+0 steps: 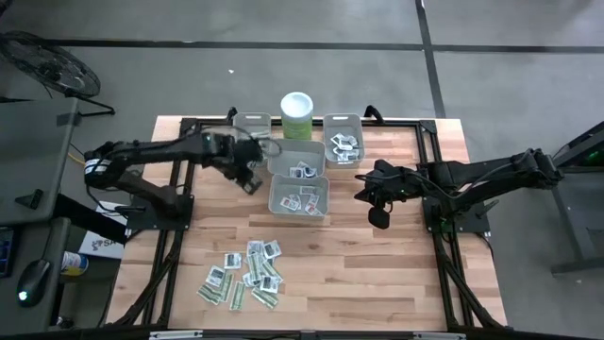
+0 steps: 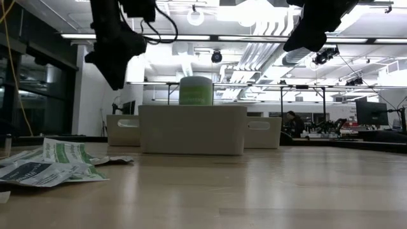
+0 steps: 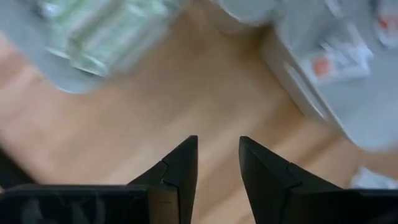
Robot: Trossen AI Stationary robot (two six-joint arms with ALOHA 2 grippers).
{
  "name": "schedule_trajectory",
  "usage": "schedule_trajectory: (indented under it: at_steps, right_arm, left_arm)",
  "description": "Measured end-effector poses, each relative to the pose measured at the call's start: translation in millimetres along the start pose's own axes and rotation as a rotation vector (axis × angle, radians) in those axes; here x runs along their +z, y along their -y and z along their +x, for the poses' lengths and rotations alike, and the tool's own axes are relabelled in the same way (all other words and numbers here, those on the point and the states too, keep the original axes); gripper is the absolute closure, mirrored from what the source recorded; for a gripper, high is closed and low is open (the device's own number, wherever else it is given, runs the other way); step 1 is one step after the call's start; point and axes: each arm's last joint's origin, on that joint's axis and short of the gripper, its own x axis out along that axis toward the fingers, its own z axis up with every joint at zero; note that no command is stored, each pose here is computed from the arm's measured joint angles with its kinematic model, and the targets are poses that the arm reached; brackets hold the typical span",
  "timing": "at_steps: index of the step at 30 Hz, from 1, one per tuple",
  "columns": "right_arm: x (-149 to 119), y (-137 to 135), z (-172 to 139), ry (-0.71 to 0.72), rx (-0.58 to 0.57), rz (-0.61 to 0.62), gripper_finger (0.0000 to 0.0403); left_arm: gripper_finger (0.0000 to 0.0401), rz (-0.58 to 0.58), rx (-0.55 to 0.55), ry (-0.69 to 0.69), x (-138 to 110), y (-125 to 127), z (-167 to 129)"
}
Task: Pick & Place First Aid Supplies
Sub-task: Put the bandage pack into the left bin
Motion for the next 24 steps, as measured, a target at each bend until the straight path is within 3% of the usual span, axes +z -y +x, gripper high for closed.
schedule_trajectory:
  at_steps: [13,18,24]
  right_arm:
    - [0.1,-0.3,0.0,0.001,0.001,-0.001,0.0402]
    - [0.7,-0.5,0.1,0.007,0.003,0.029,0.0402]
    - [0.8,-0.5,0.1,0.009,0.002,0.088,0.0402]
  left_arm:
    - [0.0286,0.071,-0.332,-0.116,-95.2,70.2,35.0]
    - [0.0286,0.037,-0.446,-0.127,-129.4,86.2,46.1]
    - [0.0286,-0.063,-0.497,-0.136,-162.5,90.4,58.1]
